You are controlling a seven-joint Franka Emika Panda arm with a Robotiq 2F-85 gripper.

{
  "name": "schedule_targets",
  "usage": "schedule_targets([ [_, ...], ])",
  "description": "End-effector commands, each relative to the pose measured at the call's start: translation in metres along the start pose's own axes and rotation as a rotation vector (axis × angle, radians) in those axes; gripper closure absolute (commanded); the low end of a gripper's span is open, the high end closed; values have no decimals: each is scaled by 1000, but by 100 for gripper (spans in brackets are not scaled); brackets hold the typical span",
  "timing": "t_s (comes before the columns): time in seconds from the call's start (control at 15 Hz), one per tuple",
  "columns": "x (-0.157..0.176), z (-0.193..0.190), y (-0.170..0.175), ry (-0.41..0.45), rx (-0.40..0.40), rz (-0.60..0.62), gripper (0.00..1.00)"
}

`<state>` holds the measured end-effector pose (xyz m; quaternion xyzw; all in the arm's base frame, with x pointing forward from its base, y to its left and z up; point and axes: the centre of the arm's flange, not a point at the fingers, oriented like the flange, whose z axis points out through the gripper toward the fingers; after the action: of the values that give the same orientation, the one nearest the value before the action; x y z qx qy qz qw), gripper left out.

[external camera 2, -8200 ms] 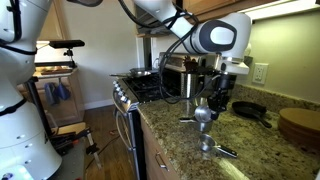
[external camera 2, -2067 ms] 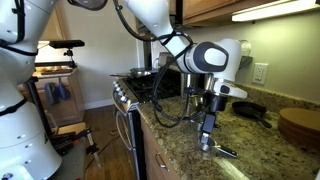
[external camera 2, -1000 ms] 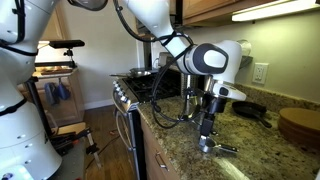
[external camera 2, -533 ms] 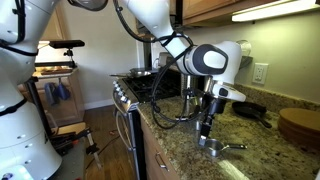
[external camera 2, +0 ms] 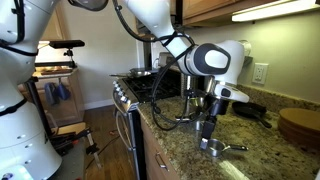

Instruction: Stack the silver measuring cups together

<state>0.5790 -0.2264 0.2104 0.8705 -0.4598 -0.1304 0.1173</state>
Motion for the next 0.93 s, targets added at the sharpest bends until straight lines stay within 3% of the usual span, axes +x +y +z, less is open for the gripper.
schedule_targets([
  [0.0,3,-2,14,11,22,28,5],
  [0.13,7,-2,16,11,24,33,0],
  [0.87,16,-13,4,34,48,27,0],
])
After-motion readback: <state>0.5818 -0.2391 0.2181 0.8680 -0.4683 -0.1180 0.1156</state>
